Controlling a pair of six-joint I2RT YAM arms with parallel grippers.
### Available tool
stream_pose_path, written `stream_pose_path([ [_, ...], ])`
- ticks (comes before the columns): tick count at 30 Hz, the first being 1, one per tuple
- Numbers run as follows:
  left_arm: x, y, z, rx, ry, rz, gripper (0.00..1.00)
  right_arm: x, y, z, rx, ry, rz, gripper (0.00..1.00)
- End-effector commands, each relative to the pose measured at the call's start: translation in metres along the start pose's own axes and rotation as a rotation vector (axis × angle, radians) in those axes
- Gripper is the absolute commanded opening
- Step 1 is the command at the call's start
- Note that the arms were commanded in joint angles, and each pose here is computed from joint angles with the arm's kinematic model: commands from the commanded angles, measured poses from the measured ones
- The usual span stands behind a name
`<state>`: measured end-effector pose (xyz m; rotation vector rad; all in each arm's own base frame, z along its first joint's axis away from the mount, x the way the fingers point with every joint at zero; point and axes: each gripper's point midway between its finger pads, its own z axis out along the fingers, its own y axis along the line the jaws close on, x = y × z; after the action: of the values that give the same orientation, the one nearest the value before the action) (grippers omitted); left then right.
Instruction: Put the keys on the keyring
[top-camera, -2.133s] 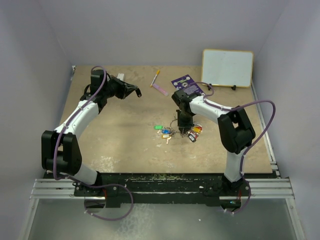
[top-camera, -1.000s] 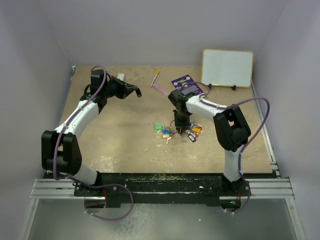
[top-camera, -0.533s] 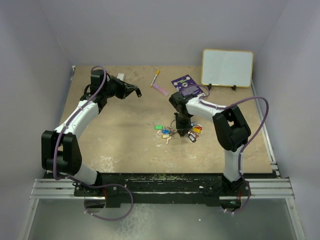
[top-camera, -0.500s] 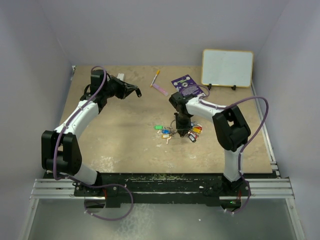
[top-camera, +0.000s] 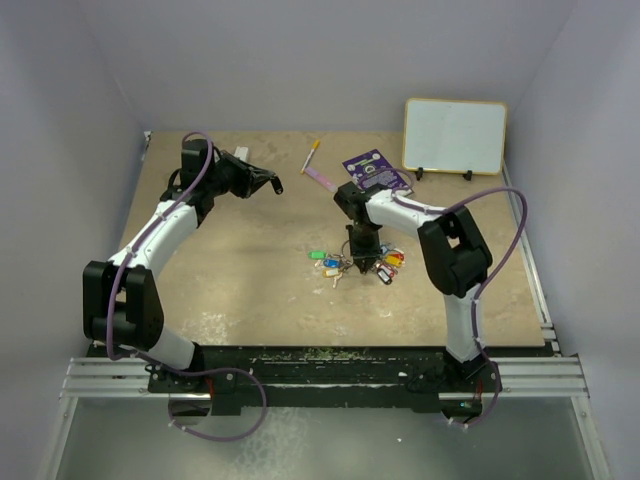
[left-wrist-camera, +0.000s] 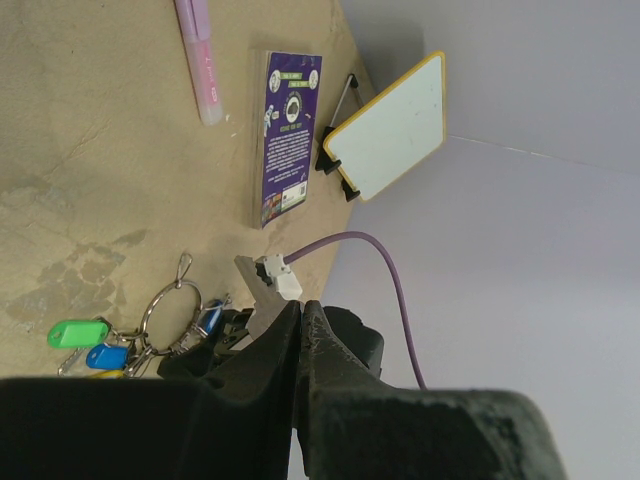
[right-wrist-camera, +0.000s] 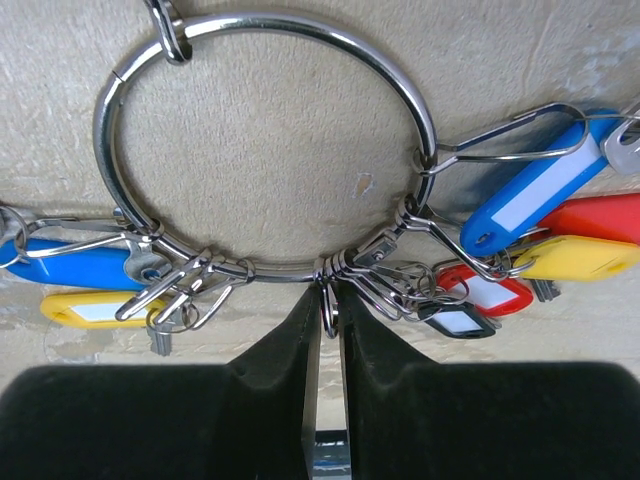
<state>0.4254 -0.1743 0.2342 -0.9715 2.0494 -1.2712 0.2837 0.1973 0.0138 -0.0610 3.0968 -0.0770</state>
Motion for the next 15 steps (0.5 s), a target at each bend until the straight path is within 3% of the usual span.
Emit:
stream_pose_path([
  [1, -0.002, -0.013, -0.005, 0.051, -0.011, 0.031, 0.04, -0.012, 0.000, -0.003, 0.023, -0.039, -0.002, 0.17],
  [3, -0.001, -0.013, -0.005, 0.052, -0.010, 0.032, 0.04, -0.012, 0.002, -0.002, 0.021, -0.037, 0.010, 0.16],
  [8, 0.000, -0.013, -0.005, 0.052, -0.008, 0.029, 0.04, -0.007, 0.003, 0.007, 0.031, -0.007, 0.074, 0.00],
  [15, 0.000, -0.015, -0.006, 0.058, -0.006, 0.030, 0.04, 0.002, 0.030, 0.000, -0.094, 0.029, 0.313, 0.00],
])
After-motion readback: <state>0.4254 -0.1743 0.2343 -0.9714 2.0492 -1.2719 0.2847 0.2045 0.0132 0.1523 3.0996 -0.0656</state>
